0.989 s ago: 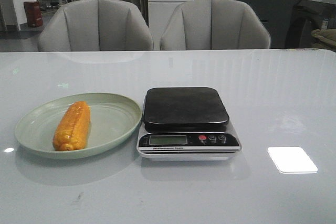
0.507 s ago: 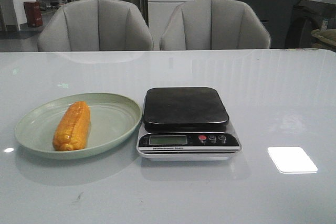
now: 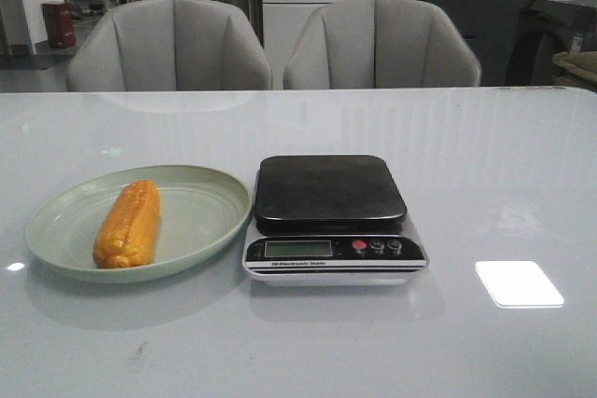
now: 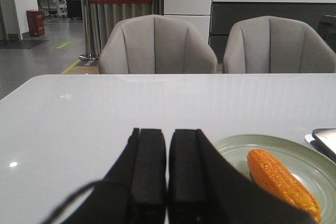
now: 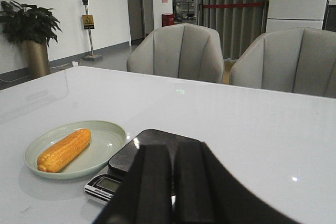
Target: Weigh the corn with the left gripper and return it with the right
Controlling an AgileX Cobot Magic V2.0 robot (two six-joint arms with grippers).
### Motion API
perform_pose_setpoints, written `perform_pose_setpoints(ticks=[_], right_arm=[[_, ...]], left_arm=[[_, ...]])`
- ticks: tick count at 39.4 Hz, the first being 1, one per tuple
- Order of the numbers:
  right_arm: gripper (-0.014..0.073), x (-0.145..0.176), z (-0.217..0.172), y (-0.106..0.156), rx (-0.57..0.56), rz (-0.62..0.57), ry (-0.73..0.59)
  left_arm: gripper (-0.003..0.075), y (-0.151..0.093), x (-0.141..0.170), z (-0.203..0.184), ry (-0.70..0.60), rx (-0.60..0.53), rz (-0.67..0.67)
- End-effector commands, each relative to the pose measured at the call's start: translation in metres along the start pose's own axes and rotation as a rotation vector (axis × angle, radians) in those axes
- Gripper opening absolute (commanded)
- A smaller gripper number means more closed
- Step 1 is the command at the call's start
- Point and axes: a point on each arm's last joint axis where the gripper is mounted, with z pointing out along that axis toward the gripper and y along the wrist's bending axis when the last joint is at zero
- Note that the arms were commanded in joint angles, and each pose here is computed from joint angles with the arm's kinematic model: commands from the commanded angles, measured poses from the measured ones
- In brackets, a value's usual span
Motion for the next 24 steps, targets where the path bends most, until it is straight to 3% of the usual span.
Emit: perform_pose_setpoints(ticks=[1, 24], right_arm=[[0.0186, -0.0153, 0.0007, 0.0005, 0.003, -0.018, -0.088], [0.0186, -0.007, 0.0019, -0.0017, 0.032, -0.021, -0.073]], left_arm=[[0.0124, -0.0001, 0.0025, -0.0009, -0.065, 0.005, -0.017], [0.0124, -0.0001, 0.0025, -0.0009, -0.065, 0.005, -0.017]])
